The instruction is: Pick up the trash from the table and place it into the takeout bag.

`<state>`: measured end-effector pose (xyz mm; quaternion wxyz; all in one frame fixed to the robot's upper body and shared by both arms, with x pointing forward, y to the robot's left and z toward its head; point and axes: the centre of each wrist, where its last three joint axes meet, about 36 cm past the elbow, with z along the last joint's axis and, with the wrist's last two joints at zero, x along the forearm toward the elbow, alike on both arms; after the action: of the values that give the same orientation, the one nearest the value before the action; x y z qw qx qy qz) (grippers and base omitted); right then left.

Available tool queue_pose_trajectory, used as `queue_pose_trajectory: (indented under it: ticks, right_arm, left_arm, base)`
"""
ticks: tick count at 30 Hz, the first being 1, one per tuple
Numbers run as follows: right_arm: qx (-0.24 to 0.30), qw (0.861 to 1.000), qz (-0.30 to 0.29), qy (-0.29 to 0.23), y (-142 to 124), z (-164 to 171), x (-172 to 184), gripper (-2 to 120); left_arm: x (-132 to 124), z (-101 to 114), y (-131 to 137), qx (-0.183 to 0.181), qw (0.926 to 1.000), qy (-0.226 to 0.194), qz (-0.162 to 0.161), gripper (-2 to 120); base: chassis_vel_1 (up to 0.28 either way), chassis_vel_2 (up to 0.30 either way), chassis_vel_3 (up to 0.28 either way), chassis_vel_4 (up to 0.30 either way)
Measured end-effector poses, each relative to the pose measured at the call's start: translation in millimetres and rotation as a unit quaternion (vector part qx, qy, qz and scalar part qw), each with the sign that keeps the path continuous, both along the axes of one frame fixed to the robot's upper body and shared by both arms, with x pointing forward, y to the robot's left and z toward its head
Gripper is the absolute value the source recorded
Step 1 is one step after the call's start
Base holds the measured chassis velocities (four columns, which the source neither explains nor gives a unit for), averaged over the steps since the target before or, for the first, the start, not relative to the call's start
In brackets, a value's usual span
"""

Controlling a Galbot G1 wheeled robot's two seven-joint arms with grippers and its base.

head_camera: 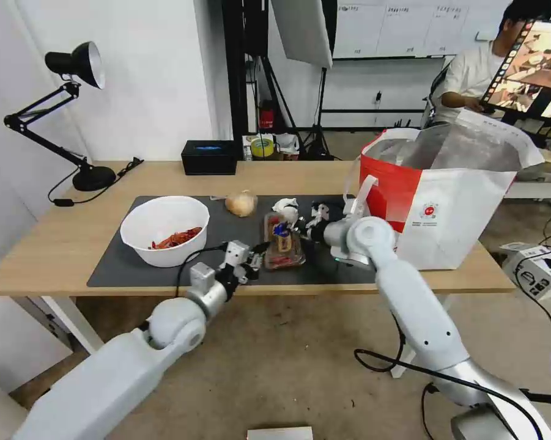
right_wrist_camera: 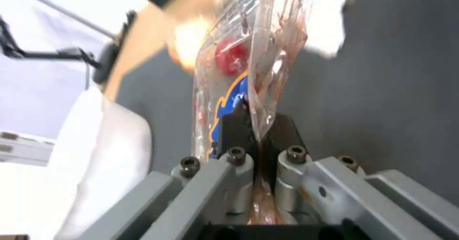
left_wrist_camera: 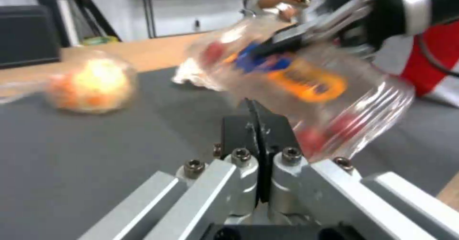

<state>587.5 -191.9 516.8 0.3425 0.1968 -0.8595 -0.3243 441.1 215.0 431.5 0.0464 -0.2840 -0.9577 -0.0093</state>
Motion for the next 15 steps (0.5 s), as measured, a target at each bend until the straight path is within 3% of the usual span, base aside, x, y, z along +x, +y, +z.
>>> queue_pose_trajectory:
  ticks: [2, 8, 11, 14, 15]
  right_arm:
    - [0.008, 0.999, -0.004, -0.031, -18, 16, -9, 0]
    - [0.035, 0.994, -0.012, -0.103, -39, 53, -32, 0]
    - [0.052, 0.988, -0.024, -0.145, -48, 78, -44, 0]
    - [0.068, 0.973, -0.059, -0.214, -62, 120, -60, 0]
    - [0.068, 0.973, -0.059, -0.214, -62, 120, -60, 0]
  left_arm:
    - [-17, 2, 17, -0.015, 0.9997, 0.0, 0.017, 0]
    - [-42, -8, 32, -0.017, 0.9996, 0.004, 0.024, 0]
    - [-51, -11, 34, -0.018, 0.9994, 0.008, 0.028, 7]
    - [-61, -11, 38, -0.022, 0.9992, 0.007, 0.033, 20]
    - [-61, -11, 38, -0.022, 0.9992, 0.007, 0.033, 20]
  base:
    - [0.0, 0.0, 0.0, 0.0]
    - [0.0, 0.0, 0.0, 0.0]
    - [0.0, 0.0, 0.0, 0.0]
    - [0.0, 0.0, 0.0, 0.0]
    - [0.0, 0.0, 0.0, 0.0]
